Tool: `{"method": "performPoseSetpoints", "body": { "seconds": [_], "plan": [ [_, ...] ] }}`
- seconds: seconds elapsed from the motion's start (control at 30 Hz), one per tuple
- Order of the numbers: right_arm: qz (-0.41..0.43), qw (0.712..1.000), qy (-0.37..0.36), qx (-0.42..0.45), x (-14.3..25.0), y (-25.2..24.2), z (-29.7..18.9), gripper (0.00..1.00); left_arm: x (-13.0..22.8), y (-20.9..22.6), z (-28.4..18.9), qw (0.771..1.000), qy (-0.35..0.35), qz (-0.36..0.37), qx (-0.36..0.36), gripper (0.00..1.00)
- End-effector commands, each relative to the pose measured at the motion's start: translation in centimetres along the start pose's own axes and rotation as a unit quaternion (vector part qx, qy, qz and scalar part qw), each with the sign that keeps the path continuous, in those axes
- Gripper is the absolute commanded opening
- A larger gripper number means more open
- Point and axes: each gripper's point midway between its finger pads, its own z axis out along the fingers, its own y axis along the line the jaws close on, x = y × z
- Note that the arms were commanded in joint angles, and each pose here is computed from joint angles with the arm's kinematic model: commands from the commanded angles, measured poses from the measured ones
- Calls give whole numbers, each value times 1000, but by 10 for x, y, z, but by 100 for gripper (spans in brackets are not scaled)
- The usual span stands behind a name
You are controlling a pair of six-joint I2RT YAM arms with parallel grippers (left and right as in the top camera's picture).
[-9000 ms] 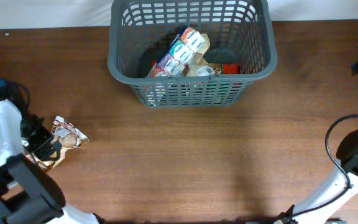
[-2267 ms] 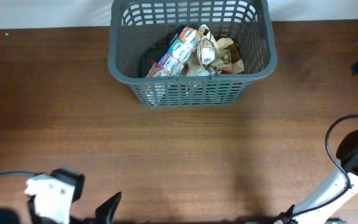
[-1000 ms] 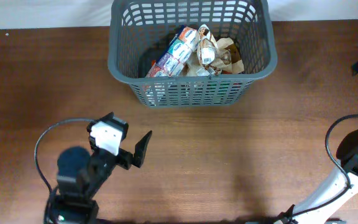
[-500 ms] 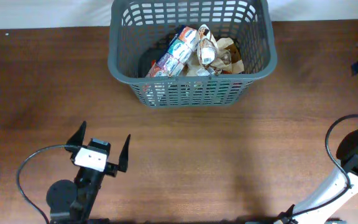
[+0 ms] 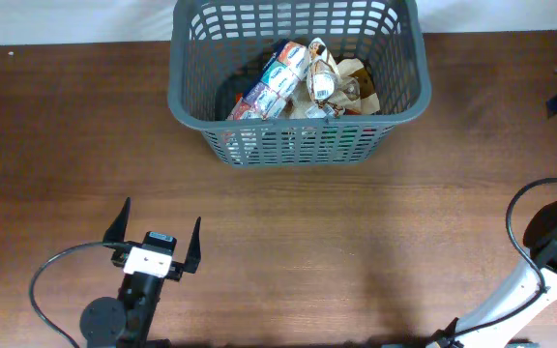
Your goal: Pack container
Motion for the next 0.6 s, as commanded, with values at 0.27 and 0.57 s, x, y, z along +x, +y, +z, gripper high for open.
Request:
{"method": "performPoseSetpoints", "body": {
  "seconds": [0.27, 0.57],
  "plan": [
    [6, 1000, -4, 7, -1, -4, -1, 99, 10, 3, 1, 999, -30, 17, -24, 99],
    [6, 1000, -4, 7, -1, -4, -1, 99, 29, 1, 5, 1000, -13, 13, -23, 99]
  ]
}}
